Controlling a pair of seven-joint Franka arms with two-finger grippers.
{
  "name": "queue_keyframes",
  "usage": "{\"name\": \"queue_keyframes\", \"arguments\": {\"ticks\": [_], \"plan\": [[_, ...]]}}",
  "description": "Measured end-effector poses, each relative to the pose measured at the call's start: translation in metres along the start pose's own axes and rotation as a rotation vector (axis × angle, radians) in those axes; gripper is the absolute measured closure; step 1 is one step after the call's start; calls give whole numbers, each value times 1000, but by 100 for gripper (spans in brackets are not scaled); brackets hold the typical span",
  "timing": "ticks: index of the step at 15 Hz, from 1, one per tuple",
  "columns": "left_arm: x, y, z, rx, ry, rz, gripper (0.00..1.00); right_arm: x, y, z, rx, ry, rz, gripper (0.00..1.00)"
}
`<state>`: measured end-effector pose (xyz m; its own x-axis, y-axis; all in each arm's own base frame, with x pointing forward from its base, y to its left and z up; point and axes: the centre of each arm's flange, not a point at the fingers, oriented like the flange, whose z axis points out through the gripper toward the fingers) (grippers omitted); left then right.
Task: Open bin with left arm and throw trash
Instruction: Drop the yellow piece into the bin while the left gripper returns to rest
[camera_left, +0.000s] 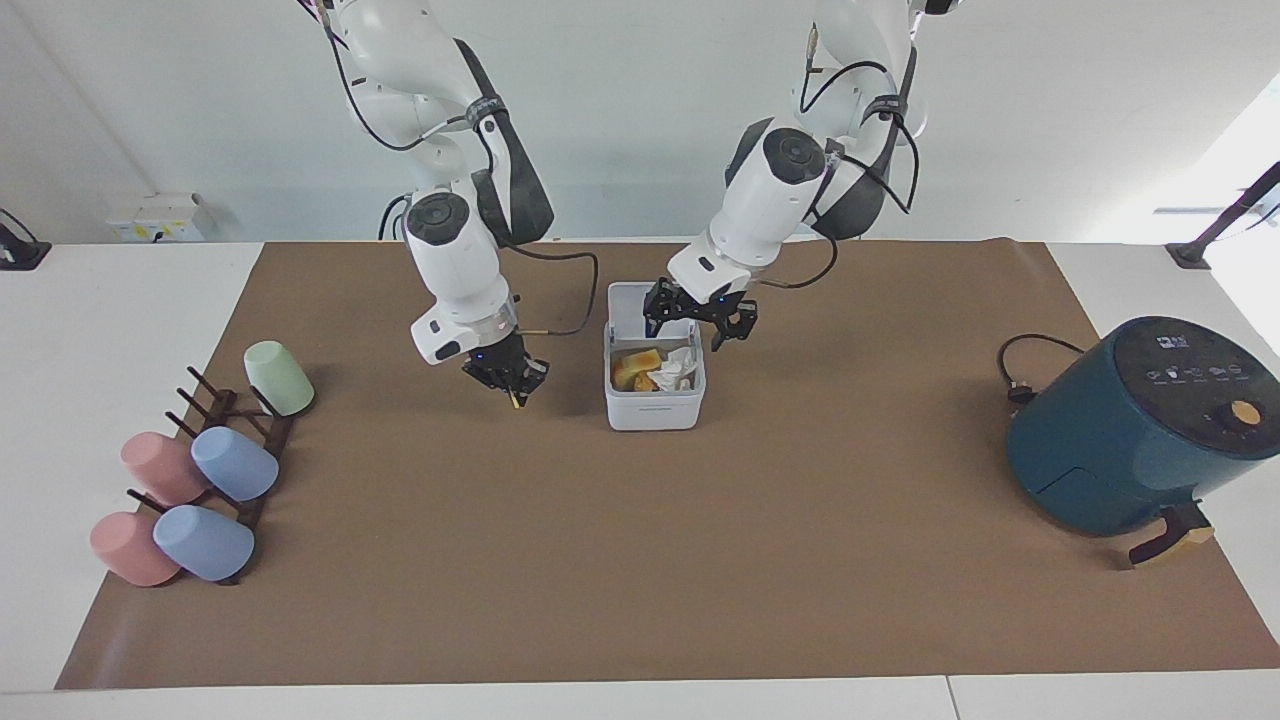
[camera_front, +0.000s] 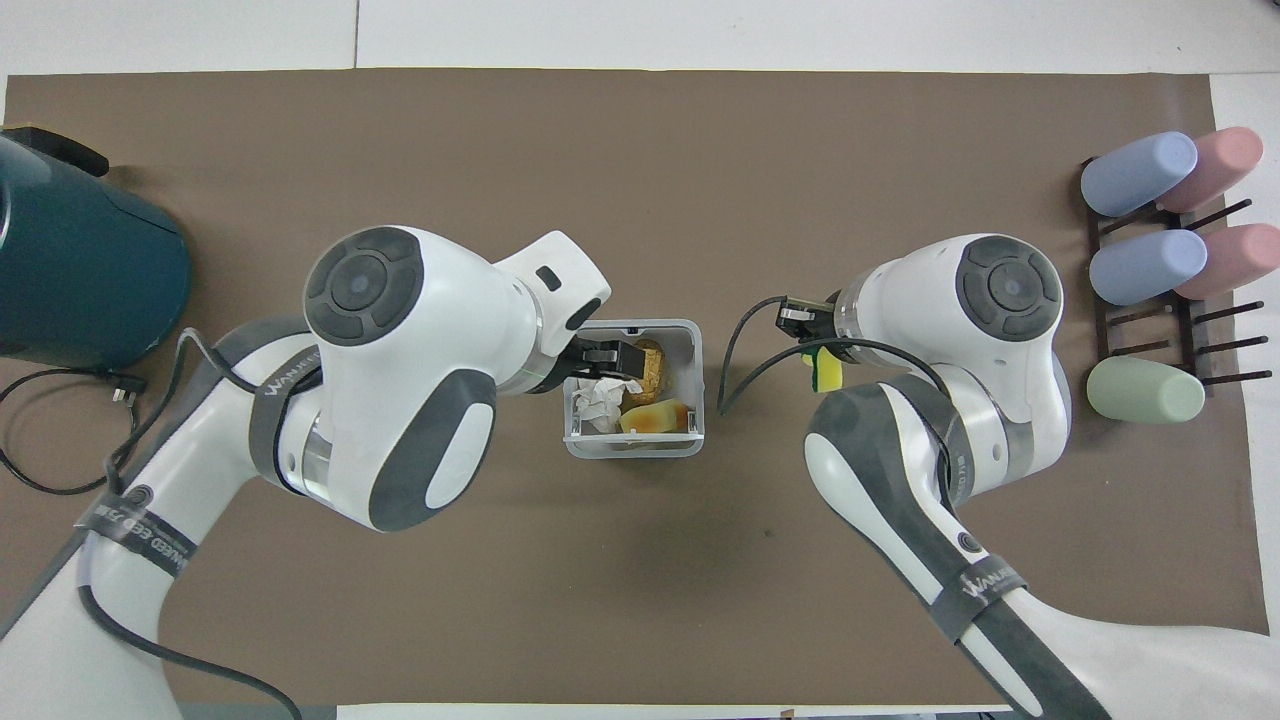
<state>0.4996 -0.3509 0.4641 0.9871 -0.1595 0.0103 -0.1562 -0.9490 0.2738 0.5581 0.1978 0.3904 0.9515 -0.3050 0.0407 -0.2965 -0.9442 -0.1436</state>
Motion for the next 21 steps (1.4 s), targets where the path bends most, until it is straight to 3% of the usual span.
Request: {"name": "queue_keyframes", "arguments": {"ticks": [3,7,12,16,21], "plan": [[27,-44,-53,3,22,-72,0,-4,-38,-27,38,26,76,96],[44,-136,-125,89,58,-134,0,-28,-94,-32,104,33,148,96],[22,-241,-191,132,16,-125,0,-71,-140,-13,127,14,158,96],[-7,-252,-241,181,-18,-143,0,-78,-146,-6,121,4,151,94],[-8,-236,-265,221,-26,-118,0,-86,-152,-6,122,1,142,50]]}}
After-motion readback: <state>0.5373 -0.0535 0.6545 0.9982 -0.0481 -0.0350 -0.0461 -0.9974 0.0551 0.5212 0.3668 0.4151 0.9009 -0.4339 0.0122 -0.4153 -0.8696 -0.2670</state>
